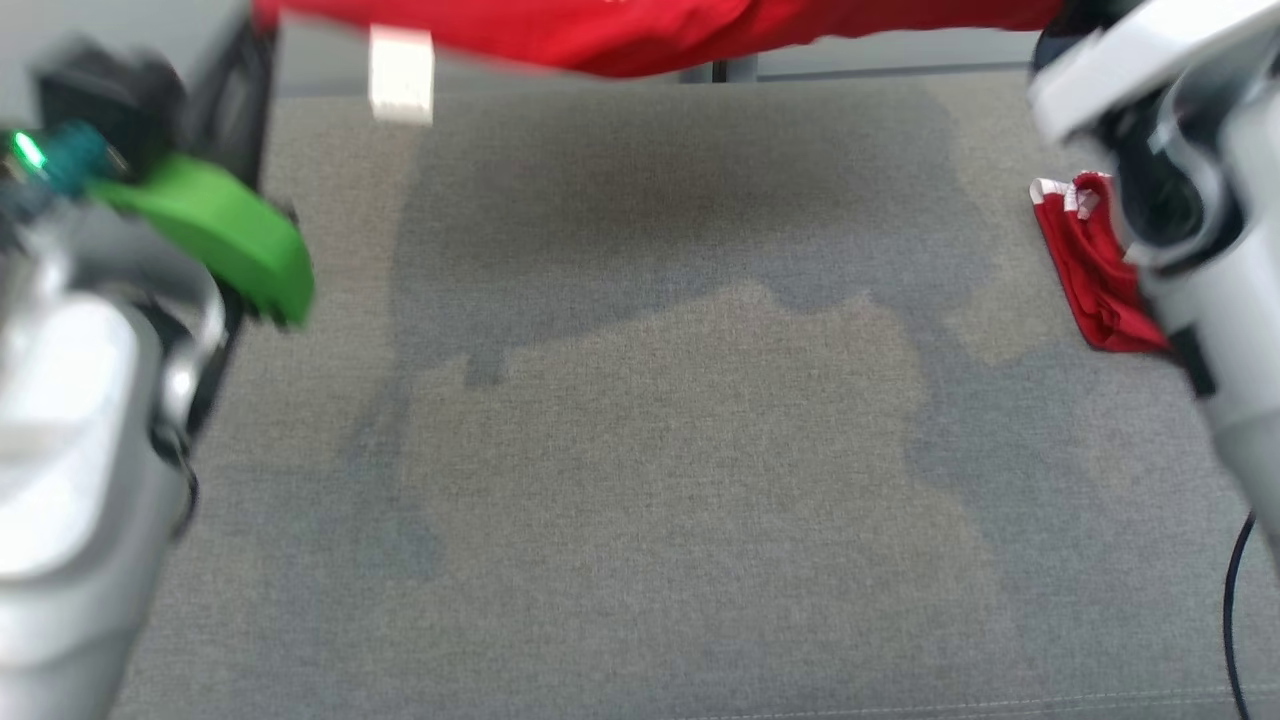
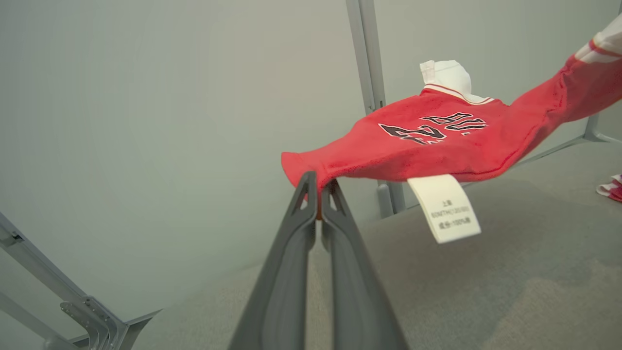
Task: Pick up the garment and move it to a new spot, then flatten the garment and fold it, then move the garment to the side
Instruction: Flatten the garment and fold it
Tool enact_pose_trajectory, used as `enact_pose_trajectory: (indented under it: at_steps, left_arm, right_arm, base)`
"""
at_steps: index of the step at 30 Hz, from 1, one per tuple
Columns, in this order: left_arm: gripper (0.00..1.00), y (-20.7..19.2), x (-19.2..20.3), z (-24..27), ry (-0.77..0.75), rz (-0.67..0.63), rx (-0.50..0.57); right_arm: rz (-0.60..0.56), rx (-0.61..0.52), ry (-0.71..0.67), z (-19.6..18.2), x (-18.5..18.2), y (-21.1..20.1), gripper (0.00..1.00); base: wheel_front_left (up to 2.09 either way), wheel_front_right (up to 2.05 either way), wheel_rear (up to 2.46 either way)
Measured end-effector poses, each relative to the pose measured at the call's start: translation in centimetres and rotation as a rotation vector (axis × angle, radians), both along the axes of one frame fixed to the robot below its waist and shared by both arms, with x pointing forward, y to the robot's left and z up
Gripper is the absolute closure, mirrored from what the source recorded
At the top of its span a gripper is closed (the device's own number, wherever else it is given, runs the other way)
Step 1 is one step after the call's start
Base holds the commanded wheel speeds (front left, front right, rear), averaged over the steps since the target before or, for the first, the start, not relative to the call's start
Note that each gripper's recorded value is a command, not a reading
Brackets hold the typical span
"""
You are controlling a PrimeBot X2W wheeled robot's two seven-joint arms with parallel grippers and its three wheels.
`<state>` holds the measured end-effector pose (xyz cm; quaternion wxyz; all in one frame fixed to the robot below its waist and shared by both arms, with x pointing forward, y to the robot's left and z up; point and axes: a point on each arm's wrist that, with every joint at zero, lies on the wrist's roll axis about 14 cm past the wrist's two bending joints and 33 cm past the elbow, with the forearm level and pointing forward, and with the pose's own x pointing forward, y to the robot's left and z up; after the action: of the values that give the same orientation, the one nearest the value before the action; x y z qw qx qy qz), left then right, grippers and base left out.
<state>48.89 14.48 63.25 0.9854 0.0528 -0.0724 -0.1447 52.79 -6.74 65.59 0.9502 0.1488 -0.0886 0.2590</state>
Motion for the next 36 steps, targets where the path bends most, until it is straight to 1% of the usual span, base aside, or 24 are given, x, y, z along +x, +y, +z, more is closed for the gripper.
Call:
enact_pose_trajectory:
  at_steps: [1, 2, 5, 7, 9, 11, 13, 19, 23, 32, 36]
  left_arm:
    - [1.00, -0.1, -0.3, -2.9, 0.071, 0.000, 0.004]
    - [1.00, -0.1, -0.3, -2.9, 0.071, 0.000, 0.004]
    - [1.00, -0.5, -1.9, -10.2, 0.252, 0.002, -0.006]
    - [1.00, -1.2, -3.2, -14.1, 0.343, -0.007, -0.016]
    - [1.00, -1.8, -4.3, -16.9, 0.407, -0.005, -0.034]
    - [1.00, -2.1, -5.0, -18.6, 0.441, 0.000, -0.052]
    - [1.00, -1.9, -5.3, -19.4, 0.444, 0.014, -0.057]
    - [1.00, -1.3, -6.0, -19.1, 0.390, 0.045, -0.080]
    - [1.00, -0.2, -7.0, -19.0, 0.356, 0.091, -0.099]
    - [1.00, 0.0, -11.5, -20.7, 0.394, 0.123, -0.118]
    - [1.00, 0.7, -13.1, -20.8, 0.394, 0.153, -0.134]
  right_arm:
    - [0.012, -0.008, 0.071, -2.8, -0.3, 0.2, 1.00]
    - [0.012, -0.008, 0.071, -2.8, -0.3, 0.2, 1.00]
    - [0.006, -0.003, 0.260, -10.2, -1.5, -0.1, 1.00]
    - [-0.002, -0.011, 0.345, -13.9, -2.6, -0.6, 1.00]
    - [-0.021, 0.012, 0.404, -16.4, -3.5, -1.2, 1.00]
    - [-0.035, 0.035, 0.440, -18.1, -4.4, -1.6, 1.00]
    - [-0.032, 0.048, 0.453, -18.8, -5.2, -1.6, 1.00]
    - [0.013, 0.069, 0.492, -20.2, -8.5, -0.2, 1.00]
    - [0.026, 0.090, 0.506, -20.6, -10.8, 0.3, 1.00]
    - [0.001, 0.075, 0.575, -23.2, -16.5, -1.1, 1.00]
    - [0.019, 0.088, 0.574, -23.0, -18.4, -0.6, 1.00]
  base:
    - [0.00, 0.00, 0.00]
    - [0.00, 0.00, 0.00]
    - [0.00, 0.00, 0.00]
    - [0.00, 0.00, 0.00]
    - [0.00, 0.00, 0.00]
    - [0.00, 0.00, 0.00]
    - [0.00, 0.00, 0.00]
    - [0.00, 0.00, 0.00]
    - [0.00, 0.00, 0.00]
    - [0.00, 0.00, 0.00]
    - [0.00, 0.00, 0.00]
